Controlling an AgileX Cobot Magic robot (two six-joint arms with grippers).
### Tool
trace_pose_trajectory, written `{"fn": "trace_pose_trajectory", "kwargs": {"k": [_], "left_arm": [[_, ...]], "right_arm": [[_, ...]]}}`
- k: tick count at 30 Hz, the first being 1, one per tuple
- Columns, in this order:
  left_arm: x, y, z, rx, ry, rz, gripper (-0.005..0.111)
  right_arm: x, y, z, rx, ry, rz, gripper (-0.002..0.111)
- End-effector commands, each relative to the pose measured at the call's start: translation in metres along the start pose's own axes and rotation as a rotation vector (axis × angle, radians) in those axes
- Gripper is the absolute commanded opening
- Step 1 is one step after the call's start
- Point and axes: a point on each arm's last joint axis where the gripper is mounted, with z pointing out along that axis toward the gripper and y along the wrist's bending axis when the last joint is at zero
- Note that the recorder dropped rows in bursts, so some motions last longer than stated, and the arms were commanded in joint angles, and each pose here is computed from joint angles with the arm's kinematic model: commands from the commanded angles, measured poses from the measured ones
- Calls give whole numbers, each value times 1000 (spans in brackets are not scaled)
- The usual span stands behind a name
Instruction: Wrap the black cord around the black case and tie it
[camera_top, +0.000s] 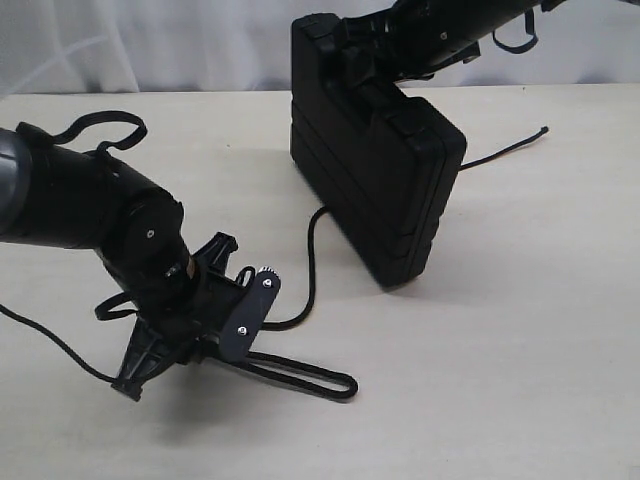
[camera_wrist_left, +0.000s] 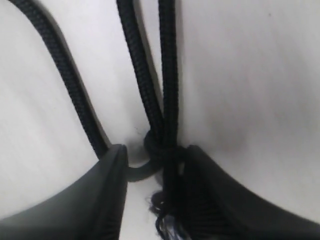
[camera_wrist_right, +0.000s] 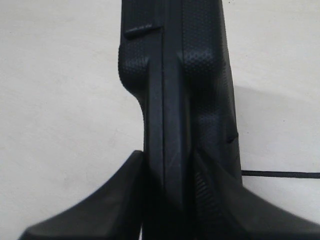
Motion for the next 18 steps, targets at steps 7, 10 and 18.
{"fn": "trace_pose_trajectory", "kwargs": {"k": [7,10,18], "left_arm": [[-2,-1,0,18,-7,-112,0],[-2,4,-6,-1,-8,-186,0],[37,33,-57,-127,-125,-618,0]], "right_arm": [[-5,2,-7,1,-42,0,27],[-5,2,-7,1,-42,0,27],[-5,2,-7,1,-42,0,27]]}}
